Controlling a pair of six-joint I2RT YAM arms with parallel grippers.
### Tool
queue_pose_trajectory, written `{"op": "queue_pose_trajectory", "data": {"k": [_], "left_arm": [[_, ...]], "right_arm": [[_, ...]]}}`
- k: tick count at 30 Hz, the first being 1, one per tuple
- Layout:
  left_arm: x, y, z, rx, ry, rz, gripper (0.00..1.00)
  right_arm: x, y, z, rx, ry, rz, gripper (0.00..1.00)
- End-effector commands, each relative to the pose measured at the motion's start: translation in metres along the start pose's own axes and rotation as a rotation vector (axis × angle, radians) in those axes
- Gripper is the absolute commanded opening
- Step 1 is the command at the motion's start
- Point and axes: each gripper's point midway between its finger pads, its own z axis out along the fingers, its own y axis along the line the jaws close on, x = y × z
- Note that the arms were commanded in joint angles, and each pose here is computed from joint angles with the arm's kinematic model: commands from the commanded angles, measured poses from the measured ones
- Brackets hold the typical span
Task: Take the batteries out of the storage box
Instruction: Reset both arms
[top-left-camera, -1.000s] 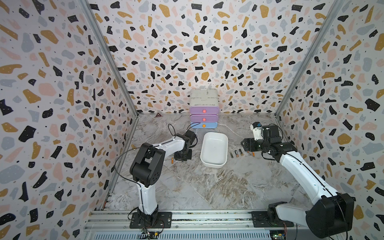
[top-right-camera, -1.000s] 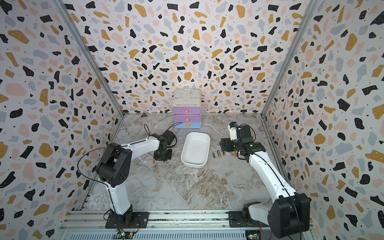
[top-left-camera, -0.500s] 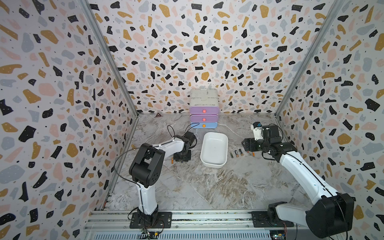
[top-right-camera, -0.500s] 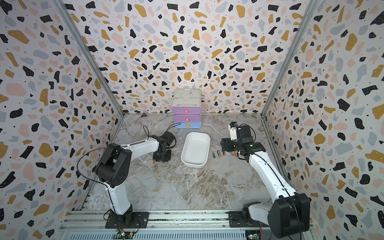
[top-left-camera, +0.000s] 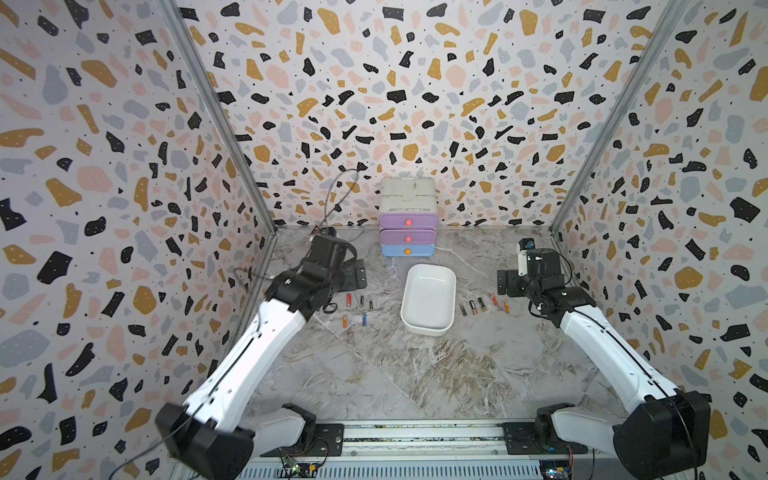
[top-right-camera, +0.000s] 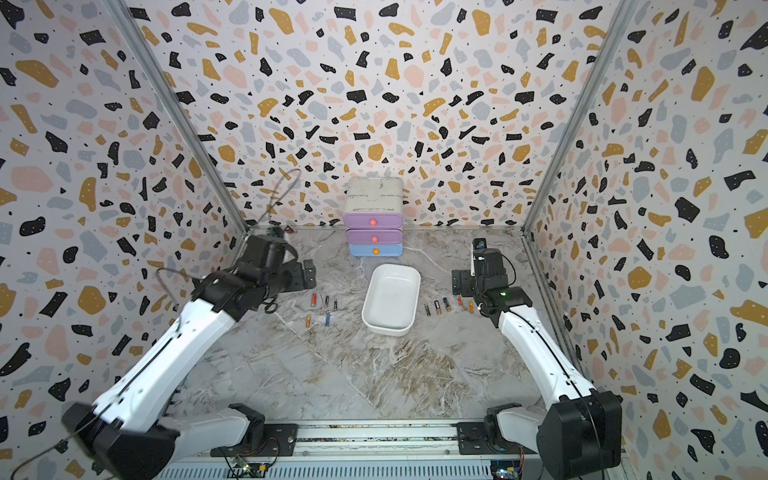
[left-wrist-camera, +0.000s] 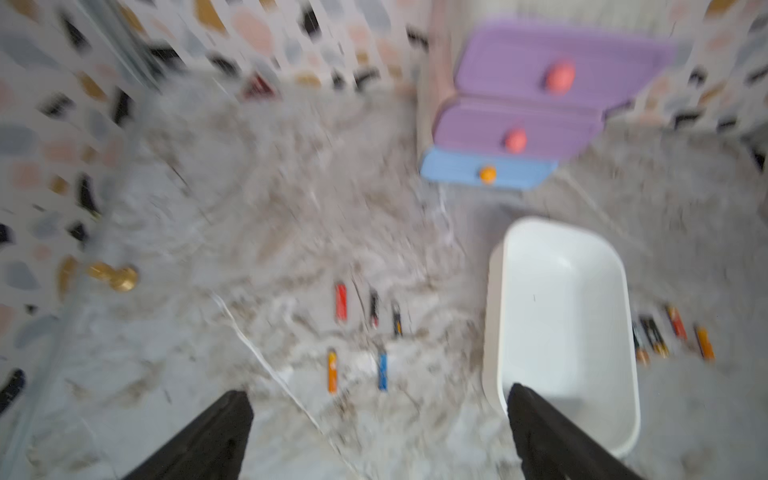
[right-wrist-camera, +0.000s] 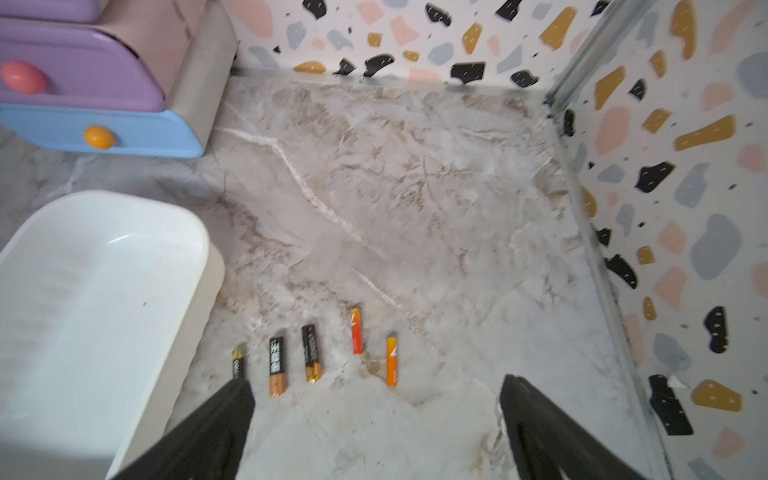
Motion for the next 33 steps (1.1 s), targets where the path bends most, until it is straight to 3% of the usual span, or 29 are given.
{"op": "queue_pose_trajectory", "data": {"k": [1,3,4,6,7,10,12,14,15,17,20,25,27,33], "left_arm": [[0.000,0.056,0.001,-0.245,-0.272,0.104,1.00],[0.009,0.067,0.006,-0.247,-0.496,0.103,1.00],[0.021,0.079,0.011,-0.273,-0.527,0.052,1.00],[0.058,0.113,0.023,-0.432,-0.479,-0.090,1.00],[0.072,0.122,0.032,-0.496,-0.447,-0.092,1.00],[0.097,0.134,0.064,-0.664,-0.320,0.069,1.00],[0.104,0.126,0.089,-0.643,-0.301,0.141,1.00],[0.101,0.112,0.108,-0.579,-0.355,0.211,1.00],[0.100,0.115,0.111,-0.595,-0.400,0.190,1.00],[0.100,0.116,0.112,-0.616,-0.430,0.198,1.00],[0.115,0.104,0.111,-0.467,-0.402,0.207,1.00],[0.123,0.084,0.099,-0.337,-0.521,0.254,1.00],[0.121,0.075,0.105,-0.335,-0.513,0.308,1.00],[0.127,0.075,0.097,-0.328,-0.516,0.292,1.00]], "right_arm": [[-0.001,-0.017,0.011,0.126,-0.192,-0.112,0.99],[0.015,-0.025,0.023,0.191,-0.221,-0.138,0.99],[0.022,-0.028,0.030,0.211,-0.206,-0.140,0.99],[0.043,-0.030,0.048,0.215,-0.124,-0.149,0.99],[0.051,-0.030,0.055,0.222,-0.106,-0.160,0.99],[0.071,-0.027,0.073,0.224,-0.101,-0.178,0.99],[0.078,-0.026,0.080,0.212,-0.116,-0.156,0.99],[0.082,-0.027,0.086,0.196,-0.148,-0.127,0.99],[0.084,-0.029,0.089,0.199,-0.150,-0.118,0.99],[0.086,-0.028,0.087,0.173,-0.143,-0.104,0.99],[0.087,-0.025,0.077,0.142,-0.221,-0.097,0.99],[0.096,-0.011,0.067,0.043,-0.372,-0.122,0.97],[0.102,-0.016,0.066,0.061,-0.337,-0.098,0.98],[0.099,-0.033,0.089,0.080,-0.221,-0.019,0.99]]}}
